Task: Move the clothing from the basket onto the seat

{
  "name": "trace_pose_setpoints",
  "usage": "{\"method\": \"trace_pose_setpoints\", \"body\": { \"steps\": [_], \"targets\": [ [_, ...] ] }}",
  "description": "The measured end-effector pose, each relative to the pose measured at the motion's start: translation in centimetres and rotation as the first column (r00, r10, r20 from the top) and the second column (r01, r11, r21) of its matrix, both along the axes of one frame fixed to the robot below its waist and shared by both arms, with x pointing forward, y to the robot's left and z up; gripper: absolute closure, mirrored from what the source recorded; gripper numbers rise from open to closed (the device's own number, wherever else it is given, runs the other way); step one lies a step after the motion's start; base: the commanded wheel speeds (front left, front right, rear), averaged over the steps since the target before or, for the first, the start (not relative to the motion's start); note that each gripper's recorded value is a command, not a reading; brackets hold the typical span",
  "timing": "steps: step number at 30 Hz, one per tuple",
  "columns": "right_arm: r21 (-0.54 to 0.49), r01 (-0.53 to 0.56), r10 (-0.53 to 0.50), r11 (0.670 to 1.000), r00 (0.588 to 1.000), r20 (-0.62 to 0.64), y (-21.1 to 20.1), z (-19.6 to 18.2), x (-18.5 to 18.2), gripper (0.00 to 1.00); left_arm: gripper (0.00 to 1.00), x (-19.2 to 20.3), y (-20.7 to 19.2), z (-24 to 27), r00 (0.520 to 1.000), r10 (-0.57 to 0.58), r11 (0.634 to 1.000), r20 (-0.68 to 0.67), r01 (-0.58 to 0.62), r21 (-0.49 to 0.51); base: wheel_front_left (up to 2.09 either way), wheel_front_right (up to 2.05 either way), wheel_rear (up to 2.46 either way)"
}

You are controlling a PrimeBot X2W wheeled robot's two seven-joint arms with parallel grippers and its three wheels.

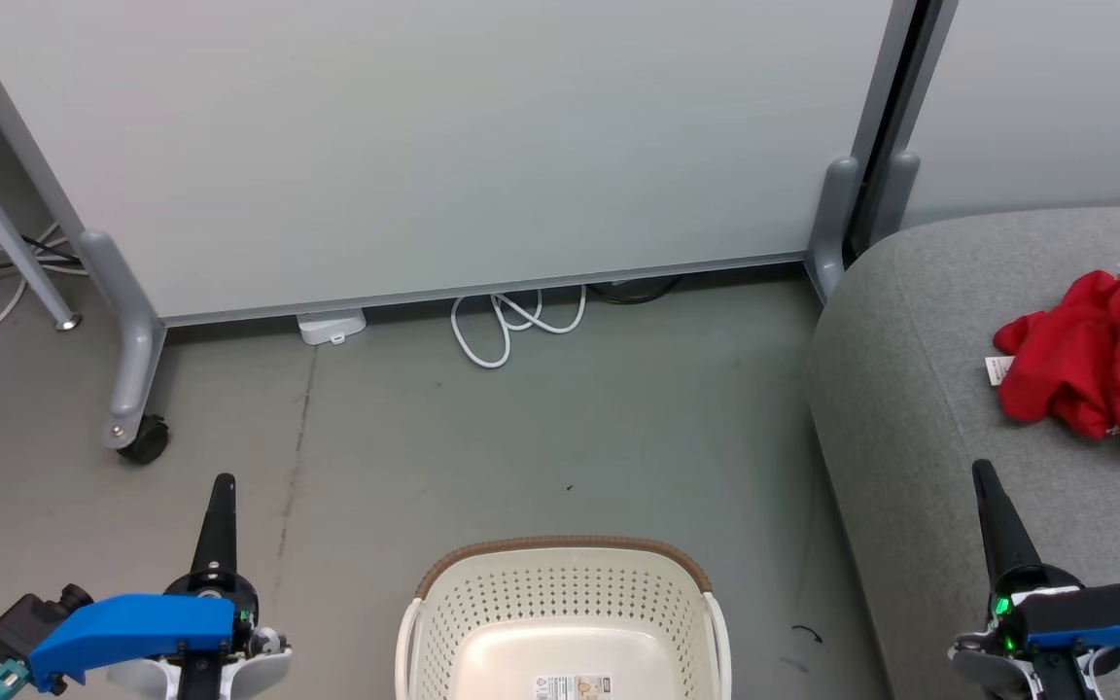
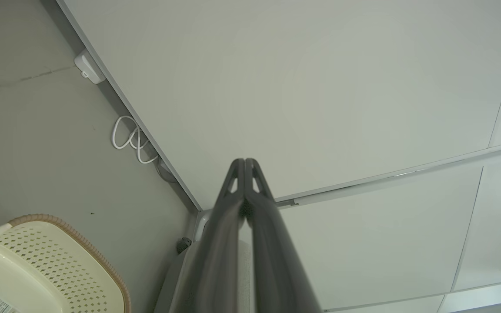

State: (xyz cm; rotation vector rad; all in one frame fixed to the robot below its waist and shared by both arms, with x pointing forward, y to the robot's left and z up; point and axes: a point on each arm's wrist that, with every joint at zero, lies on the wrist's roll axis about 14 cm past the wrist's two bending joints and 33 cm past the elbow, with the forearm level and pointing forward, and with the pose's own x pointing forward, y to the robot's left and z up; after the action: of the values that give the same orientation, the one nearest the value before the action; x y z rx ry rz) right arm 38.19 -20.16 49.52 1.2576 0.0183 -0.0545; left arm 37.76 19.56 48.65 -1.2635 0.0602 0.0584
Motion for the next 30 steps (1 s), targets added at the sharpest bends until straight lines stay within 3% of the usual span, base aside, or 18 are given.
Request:
{"method": "trace_pose_setpoints", "body": {
  "steps": [30],
  "targets": [
    [0.247, -0.021, 0.013, 0.969, 0.999, 0.032, 0.2, 0.7, 0.5, 1.00, 1.00, 0.8, 0.4, 1.2, 0.999, 0.011, 0.971, 0.044, 0.000, -0.239, 0.00, 0.00, 0.00]
  ]
}}
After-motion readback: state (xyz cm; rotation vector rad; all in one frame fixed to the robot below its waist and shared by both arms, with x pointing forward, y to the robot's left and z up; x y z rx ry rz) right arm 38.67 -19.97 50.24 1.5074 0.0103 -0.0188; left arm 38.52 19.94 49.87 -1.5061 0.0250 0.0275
